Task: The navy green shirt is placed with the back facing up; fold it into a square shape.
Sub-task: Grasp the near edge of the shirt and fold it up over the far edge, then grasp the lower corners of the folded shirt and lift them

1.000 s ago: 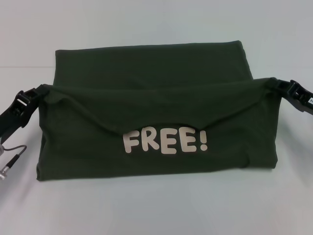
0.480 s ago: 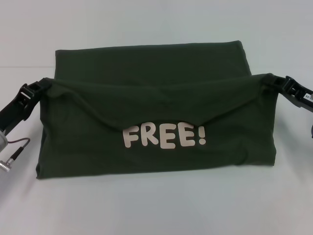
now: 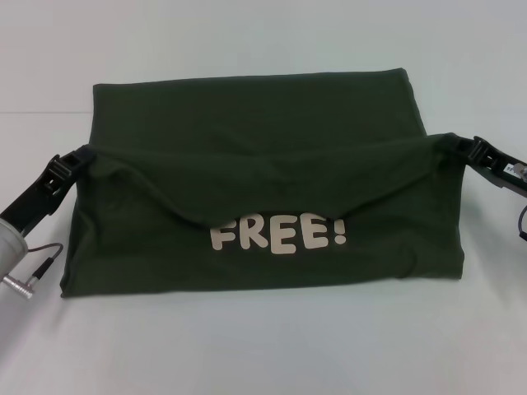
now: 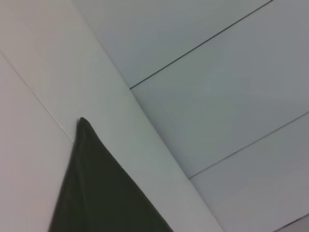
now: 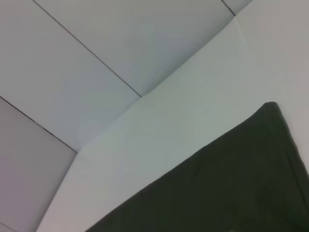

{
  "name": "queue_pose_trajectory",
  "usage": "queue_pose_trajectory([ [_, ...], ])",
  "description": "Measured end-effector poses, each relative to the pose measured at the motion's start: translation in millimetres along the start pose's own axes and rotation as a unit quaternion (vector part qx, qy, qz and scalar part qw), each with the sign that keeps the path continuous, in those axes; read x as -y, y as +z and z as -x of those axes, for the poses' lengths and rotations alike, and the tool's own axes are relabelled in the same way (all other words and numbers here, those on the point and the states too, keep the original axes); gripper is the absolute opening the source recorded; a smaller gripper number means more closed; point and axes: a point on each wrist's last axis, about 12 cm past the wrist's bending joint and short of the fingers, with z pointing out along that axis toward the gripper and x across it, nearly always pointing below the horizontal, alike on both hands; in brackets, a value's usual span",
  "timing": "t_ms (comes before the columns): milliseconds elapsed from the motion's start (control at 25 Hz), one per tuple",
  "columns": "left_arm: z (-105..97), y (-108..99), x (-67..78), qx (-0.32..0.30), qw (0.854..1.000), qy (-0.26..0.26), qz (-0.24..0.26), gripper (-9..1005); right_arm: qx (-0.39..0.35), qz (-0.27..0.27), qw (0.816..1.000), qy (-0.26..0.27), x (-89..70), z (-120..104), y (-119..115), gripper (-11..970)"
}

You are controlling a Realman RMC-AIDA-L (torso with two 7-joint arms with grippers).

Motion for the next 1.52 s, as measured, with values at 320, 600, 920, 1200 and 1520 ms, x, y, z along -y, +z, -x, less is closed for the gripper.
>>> queue_pose_trajectory([
  [320,-7,6,-5.0,0.008,0.999,-0.006,0.034,73,-0.009,-0.016,1.000,-0.017,-2.3,0,9,135],
  [600,-9,4,-9.2,0.028,0.999,0.000,0.045,215,-0.009,-0.019,1.000,-0.014,-1.1,-1,8,265],
  [920,-9,-8,-12.7,0.051,0.998,-0.002,0.031,521,0.001,0.010,1.000,0.010,5.5,-3,-10,586],
  [1200,9,-37,-13.4,-0.012,0.999,-0.014,-0.036,800,-0.031,0.098,0.994,-0.028,4.0,-7,-42,814],
  [1520,63,-67,1.2,-0.222,0.974,0.031,-0.038,889,-0.156,0.190,0.957,-0.152,-11.6,-27,-53,860],
])
